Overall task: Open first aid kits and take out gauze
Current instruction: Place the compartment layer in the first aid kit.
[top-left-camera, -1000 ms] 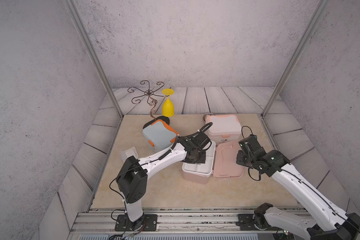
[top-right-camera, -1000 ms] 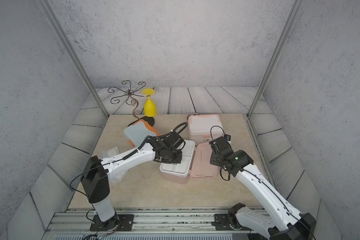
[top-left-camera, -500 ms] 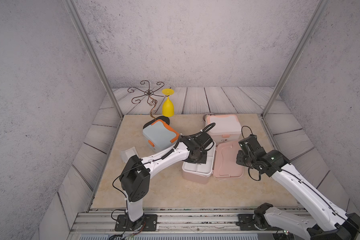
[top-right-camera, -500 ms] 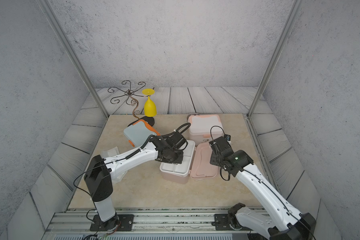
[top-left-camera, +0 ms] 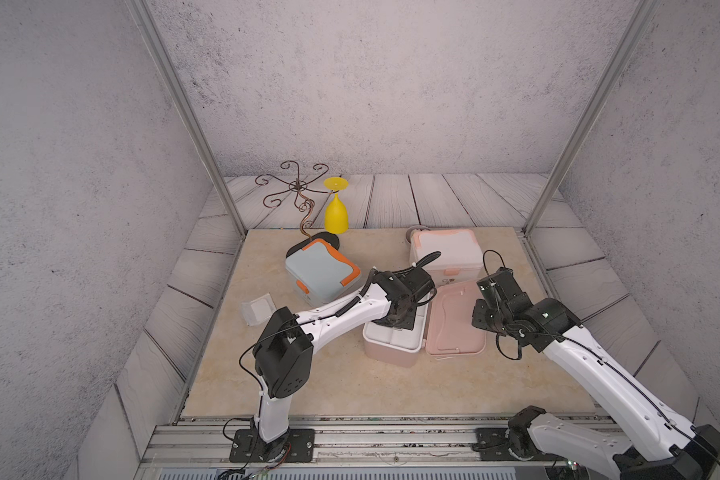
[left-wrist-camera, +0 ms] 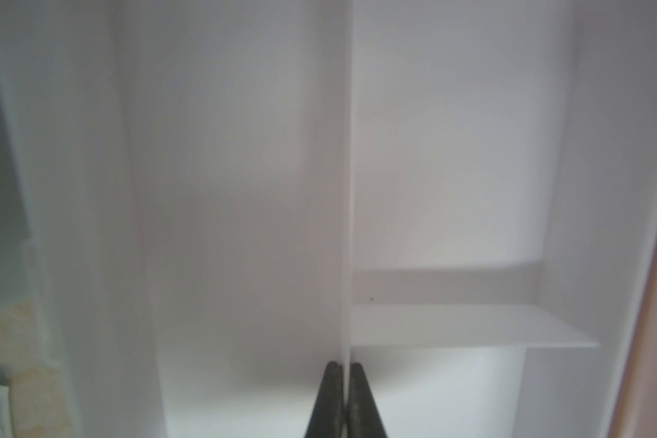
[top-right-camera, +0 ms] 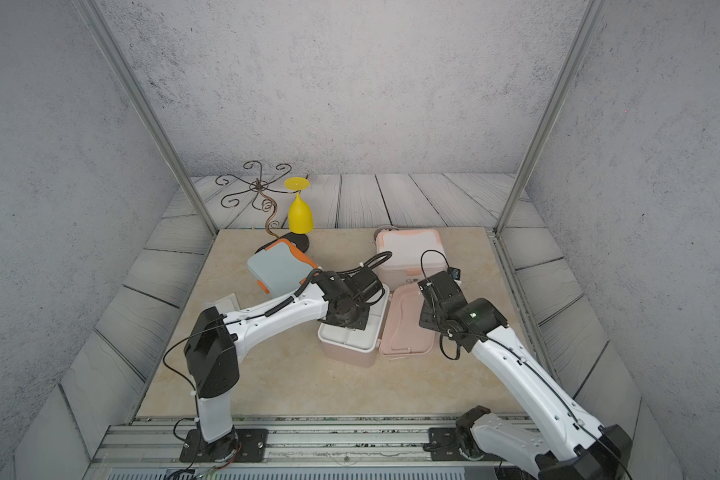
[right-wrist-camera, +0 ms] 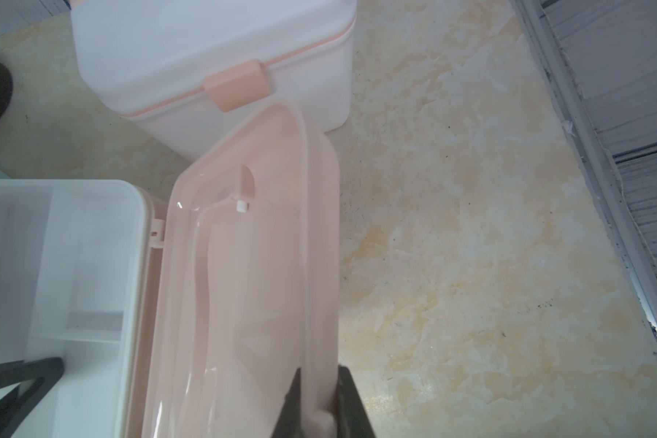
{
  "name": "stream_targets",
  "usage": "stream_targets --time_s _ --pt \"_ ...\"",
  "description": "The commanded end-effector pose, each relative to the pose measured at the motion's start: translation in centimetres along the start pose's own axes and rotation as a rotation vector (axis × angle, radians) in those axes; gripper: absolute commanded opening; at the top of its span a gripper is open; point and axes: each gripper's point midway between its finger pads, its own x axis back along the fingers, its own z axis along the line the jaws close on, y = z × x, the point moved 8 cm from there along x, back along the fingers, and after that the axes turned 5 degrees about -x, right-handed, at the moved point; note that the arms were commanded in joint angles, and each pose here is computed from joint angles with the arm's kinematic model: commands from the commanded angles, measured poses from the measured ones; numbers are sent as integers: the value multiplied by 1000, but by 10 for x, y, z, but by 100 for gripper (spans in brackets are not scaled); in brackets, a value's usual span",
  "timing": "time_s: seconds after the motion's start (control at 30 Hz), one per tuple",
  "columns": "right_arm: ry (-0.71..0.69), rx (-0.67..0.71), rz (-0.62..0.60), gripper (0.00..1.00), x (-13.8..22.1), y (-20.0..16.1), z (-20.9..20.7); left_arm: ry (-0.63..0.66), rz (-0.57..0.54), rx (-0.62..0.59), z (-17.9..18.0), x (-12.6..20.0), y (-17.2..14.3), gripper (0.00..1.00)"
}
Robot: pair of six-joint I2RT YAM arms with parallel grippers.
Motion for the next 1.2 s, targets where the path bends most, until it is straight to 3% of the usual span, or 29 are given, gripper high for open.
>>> stream_targets --time_s 0.0,0.23,0.3,0.4,0.5,0.67,0.9,1.03,1.17 --pt "13 14 -15 0 10 6 2 126 98 -49 9 -22 -15 0" --pt "23 19 -8 0 9 6 4 33 130 -19 -4 -38 -20 0" --pt "28 26 -8 0 10 8 5 22 125 -12 -3 -33 -20 13" --pt "47 44 -12 24 15 12 8 -18 90 3 -1 -16 -13 35" --pt "89 54 -14 39 22 17 14 -87 57 24 2 6 -5 45" --pt "200 67 4 47 29 22 28 -213 -25 55 10 46 4 57" --pt "261 97 4 59 46 31 36 -363 -138 178 59 84 -1 69" --pt "267 101 -13 69 54 36 32 -396 -176 296 105 71 -14 72" --pt "218 45 -14 73 56 41 11 -374 -162 352 134 55 -22 70"
